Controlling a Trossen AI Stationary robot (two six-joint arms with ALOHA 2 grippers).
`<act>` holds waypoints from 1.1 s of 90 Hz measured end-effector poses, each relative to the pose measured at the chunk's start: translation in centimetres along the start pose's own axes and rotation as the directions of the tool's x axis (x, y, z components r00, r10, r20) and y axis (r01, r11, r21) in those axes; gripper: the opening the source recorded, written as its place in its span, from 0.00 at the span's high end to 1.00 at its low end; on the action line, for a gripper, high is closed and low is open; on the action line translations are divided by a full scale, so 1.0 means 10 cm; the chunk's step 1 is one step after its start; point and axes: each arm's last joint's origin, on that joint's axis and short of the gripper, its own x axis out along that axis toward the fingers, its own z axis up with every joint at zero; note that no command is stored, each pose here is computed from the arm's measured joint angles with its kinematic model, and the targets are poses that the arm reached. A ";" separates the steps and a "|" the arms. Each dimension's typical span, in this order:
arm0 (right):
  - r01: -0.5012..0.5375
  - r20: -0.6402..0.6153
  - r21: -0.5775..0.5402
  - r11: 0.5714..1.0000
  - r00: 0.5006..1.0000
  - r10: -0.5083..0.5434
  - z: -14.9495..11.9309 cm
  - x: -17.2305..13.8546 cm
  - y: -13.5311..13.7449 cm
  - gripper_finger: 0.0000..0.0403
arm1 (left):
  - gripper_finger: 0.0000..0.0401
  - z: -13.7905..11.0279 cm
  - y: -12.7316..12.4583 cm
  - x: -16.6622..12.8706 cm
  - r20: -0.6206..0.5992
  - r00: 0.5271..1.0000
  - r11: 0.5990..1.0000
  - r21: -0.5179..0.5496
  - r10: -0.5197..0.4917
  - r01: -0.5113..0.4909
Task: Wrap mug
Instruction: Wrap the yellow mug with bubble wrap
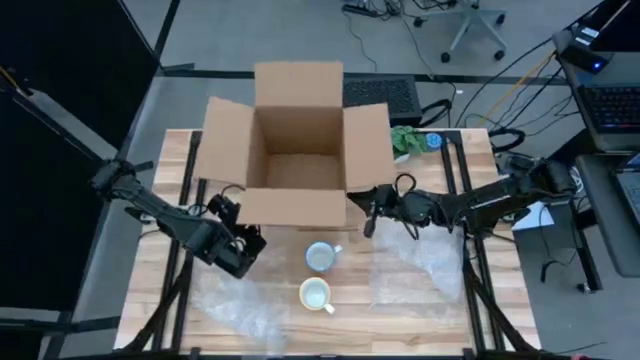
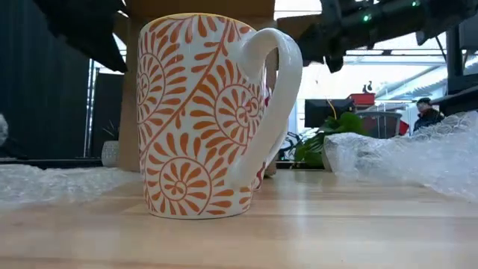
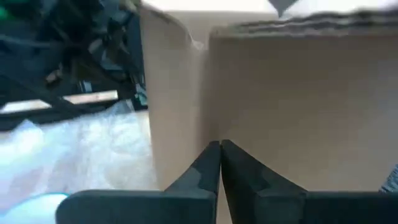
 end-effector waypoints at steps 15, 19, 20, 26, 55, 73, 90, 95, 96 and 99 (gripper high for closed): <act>-0.161 0.018 0.086 0.983 0.987 0.160 0.06 -0.11 0.15 1.00 | 0.56 0.08 0.12 -0.25 0.032 0.995 0.995 -0.002 -0.095 0.096; -0.204 0.016 0.108 0.973 0.979 0.203 0.05 -0.13 0.20 1.00 | 0.56 0.09 0.16 -0.33 0.026 0.989 0.990 0.000 -0.144 0.144; -0.215 0.015 0.113 0.970 0.977 0.215 0.05 -0.14 0.21 1.00 | 0.56 0.09 0.17 -0.35 0.023 0.987 0.987 -0.003 -0.158 0.158; -0.278 0.013 0.148 0.949 0.960 0.279 0.05 -0.18 0.29 1.00 | 0.56 0.06 0.22 -0.44 -0.017 0.972 0.972 -0.007 -0.234 0.234; -0.441 0.003 0.257 0.860 0.890 0.455 0.01 -0.39 0.64 1.00 | 0.56 -0.14 0.29 -0.73 -0.197 0.872 0.893 -0.064 -0.448 0.445; -0.446 -0.070 0.205 0.871 0.881 0.468 -0.08 -0.32 0.98 1.00 | 0.56 -0.35 0.27 -0.79 -0.223 0.854 0.882 -0.120 -0.471 0.455; -0.293 -0.209 0.115 0.949 0.927 0.311 -0.18 -0.14 1.18 1.00 | 0.56 -0.57 0.22 -0.82 -0.242 0.852 0.886 -0.134 -0.463 0.444; -0.240 -0.254 0.103 0.965 0.932 0.258 -0.17 -0.09 1.22 1.00 | 0.56 -0.62 0.20 -0.82 -0.245 0.854 0.888 -0.134 -0.459 0.439; -0.232 -0.263 0.101 0.967 0.931 0.251 -0.17 -0.08 1.23 1.00 | 0.56 -0.64 0.20 -0.81 -0.245 0.854 0.888 -0.136 -0.459 0.439; -0.220 -0.290 0.096 0.971 0.927 0.238 -0.15 -0.05 1.25 1.00 | 0.56 -0.67 0.18 -0.81 -0.246 0.855 0.890 -0.137 -0.456 0.435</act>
